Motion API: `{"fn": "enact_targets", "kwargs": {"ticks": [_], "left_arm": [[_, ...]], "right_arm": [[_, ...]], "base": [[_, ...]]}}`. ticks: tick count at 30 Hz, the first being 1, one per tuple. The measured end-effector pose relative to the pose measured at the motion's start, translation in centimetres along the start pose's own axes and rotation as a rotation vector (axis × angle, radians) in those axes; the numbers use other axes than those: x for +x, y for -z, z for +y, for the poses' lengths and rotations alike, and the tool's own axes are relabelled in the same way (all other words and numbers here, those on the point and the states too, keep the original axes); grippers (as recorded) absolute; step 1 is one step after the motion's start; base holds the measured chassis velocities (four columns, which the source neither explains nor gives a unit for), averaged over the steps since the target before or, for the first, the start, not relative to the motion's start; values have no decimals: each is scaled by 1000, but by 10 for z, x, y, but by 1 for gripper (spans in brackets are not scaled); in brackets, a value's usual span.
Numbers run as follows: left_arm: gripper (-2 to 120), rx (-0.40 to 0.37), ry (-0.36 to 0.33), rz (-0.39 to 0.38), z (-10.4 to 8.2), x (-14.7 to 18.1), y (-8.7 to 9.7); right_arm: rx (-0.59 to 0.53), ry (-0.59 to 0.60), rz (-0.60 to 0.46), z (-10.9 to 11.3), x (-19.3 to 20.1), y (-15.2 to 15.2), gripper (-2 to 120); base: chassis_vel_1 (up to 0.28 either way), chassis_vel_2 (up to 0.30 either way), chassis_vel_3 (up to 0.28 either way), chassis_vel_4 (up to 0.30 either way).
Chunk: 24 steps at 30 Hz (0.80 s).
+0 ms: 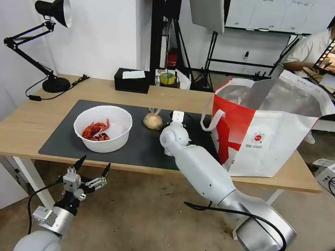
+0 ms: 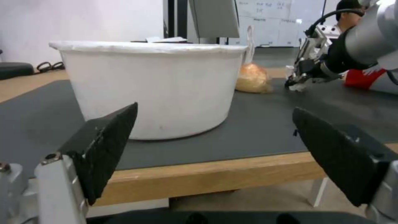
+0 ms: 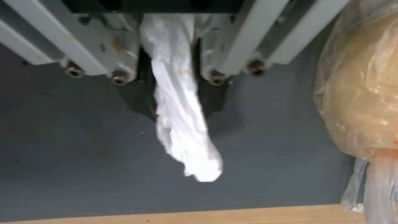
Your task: Pick up the trash from the table and place it into the takeout bag.
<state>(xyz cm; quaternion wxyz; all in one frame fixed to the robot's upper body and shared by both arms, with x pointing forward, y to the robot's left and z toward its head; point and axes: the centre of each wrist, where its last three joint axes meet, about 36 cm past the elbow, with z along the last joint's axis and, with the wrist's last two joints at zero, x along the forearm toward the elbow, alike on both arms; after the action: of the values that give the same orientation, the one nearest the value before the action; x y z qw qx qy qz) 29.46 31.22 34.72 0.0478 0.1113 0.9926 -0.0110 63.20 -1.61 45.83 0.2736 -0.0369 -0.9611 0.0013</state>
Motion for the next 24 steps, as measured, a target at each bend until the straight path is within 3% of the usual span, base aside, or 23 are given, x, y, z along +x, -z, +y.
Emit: {"fn": "enact_targets", "kwargs": {"ticks": [5,15,18,19,22,24], "left_arm": [[100,-3,1,-2,1,0,1],[100,-2,5,-11,0,2,6],[100,-1,4,-11,-1,2,6],[100,-1,4,-11,-1,2,6],[100,4,4,-10,-3,3,5],[100,5,4,-10,-4,3,4]], "right_arm": [[-4,10,-13,-5,7,-5,0],[12,63,-180,-43,60,-12,0],[28,118,-290,-69,90,-32,0],[28,118,-290,-69,90,-32,0],[70,189,-440,-89,103,-58,0],[86,206,-483,-94,106,-67,0]], "base": [[0,0,0,0],[0,0,0,0],[0,0,0,0],[0,0,0,0],[0,0,0,0],[0,0,0,0]]}}
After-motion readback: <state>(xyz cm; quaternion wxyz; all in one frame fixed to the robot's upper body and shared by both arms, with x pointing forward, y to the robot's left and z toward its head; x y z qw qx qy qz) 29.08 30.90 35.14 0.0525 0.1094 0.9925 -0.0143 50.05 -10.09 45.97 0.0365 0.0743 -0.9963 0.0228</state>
